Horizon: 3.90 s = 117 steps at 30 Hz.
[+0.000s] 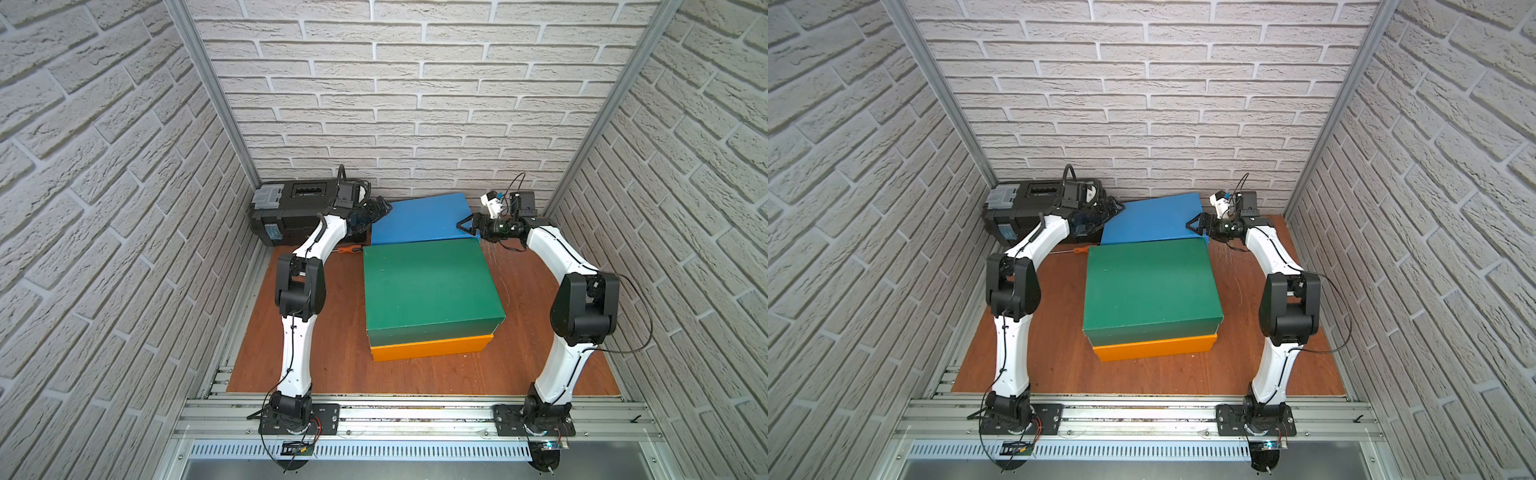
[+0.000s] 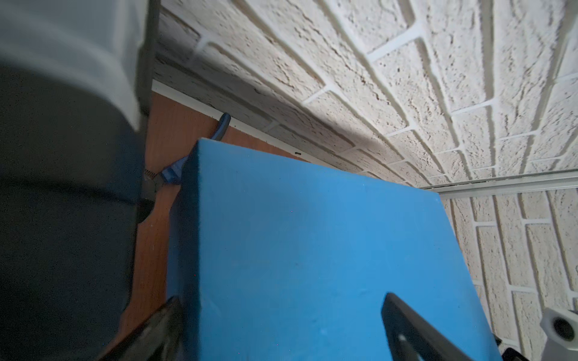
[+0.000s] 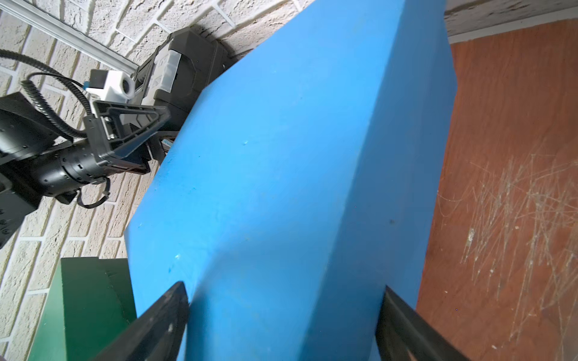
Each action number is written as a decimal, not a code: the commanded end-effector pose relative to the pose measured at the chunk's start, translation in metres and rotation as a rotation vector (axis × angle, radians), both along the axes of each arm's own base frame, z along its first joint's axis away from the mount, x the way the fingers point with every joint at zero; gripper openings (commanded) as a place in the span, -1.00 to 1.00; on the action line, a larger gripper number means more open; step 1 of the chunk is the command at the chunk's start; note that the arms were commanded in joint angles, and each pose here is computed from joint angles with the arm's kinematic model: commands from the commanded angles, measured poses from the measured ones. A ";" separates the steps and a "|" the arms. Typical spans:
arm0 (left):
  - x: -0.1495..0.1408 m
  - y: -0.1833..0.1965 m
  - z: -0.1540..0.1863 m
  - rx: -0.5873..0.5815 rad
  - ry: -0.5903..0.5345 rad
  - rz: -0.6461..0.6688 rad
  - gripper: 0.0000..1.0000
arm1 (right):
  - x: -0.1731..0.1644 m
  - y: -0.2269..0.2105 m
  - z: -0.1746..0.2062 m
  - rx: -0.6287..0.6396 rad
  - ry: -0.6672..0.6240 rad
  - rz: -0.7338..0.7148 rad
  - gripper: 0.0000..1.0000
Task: Stack the shoeboxes
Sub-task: Pick up the shoebox from the center of the board, then place the shoebox at the shoebox, then move the shoebox to the shoebox.
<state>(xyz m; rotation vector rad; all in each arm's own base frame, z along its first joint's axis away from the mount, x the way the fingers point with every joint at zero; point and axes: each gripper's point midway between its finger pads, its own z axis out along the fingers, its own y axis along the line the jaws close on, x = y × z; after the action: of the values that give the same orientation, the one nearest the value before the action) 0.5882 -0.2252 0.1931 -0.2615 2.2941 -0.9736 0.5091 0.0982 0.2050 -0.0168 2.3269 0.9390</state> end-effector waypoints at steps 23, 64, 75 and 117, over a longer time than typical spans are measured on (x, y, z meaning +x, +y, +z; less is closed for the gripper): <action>-0.040 -0.046 0.209 -0.116 -0.453 -0.172 0.86 | -0.006 0.053 0.169 0.143 -0.338 0.075 0.73; -0.248 -0.038 0.298 -0.059 -0.584 -0.247 0.85 | -0.198 0.057 0.239 0.161 -0.317 0.009 0.67; -0.285 -0.015 0.252 -0.001 -0.493 -0.185 0.85 | -0.236 0.053 0.208 0.162 -0.217 -0.007 0.70; -0.302 0.021 0.171 0.108 -0.309 -0.173 0.81 | -0.190 0.032 0.168 0.029 -0.139 -0.014 0.77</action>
<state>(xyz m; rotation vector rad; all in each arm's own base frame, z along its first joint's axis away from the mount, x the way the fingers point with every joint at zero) 0.3004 -0.1960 0.3655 0.0866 2.0924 -0.8638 0.3335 0.1191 0.3514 0.0285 2.2679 0.8610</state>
